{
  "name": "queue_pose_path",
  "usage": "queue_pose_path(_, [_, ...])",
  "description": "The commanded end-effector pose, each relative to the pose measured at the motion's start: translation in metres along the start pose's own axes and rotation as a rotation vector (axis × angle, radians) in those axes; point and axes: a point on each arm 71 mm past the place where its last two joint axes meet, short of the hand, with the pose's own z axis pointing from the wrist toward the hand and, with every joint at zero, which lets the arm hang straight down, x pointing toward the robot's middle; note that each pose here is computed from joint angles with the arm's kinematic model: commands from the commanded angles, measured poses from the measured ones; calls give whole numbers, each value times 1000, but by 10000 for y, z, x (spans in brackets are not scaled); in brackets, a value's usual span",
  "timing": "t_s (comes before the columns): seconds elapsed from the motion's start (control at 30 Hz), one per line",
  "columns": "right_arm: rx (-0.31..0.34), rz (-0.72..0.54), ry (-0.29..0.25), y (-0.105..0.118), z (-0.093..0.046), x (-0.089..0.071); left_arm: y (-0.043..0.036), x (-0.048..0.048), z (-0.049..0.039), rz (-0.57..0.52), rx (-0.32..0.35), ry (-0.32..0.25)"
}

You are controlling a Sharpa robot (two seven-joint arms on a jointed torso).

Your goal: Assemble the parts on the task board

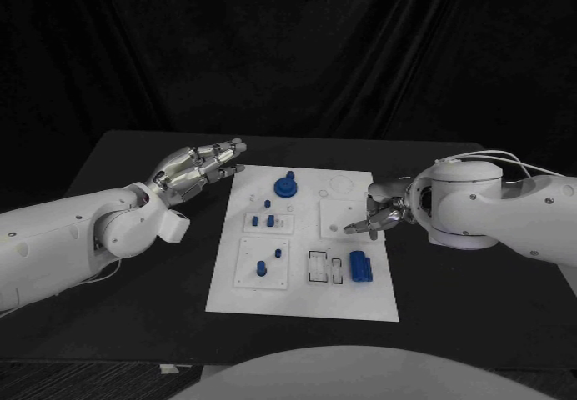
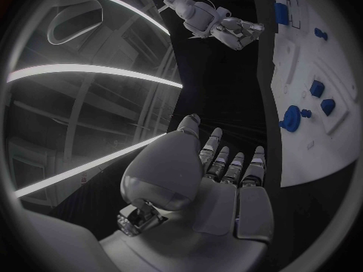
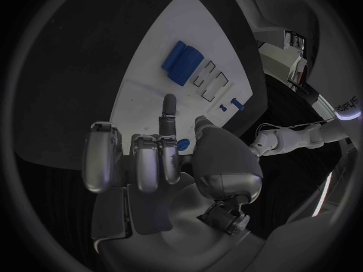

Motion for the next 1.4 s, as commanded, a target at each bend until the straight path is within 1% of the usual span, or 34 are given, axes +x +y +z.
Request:
queue_pose_path(0.03, [55, -29, 47, -27, 1, 72, -4, 19, 8, -15, 13, 10])
queue_pose_path(0.33, [31, -6, 49, 29, 33, 184, 5, 21, 10, -18, 5, 15])
queue_pose_path(0.7, [23, 9, 62, 68, 103, 303, 16, 33, 18, -21, -1, 21])
queue_pose_path(1.13, [46, -6, 105, 80, 185, 423, 20, 39, 18, -24, -4, 25])
queue_pose_path(1.4, [31, 5, 98, 134, 215, 452, 24, 44, 22, -26, -6, 28])
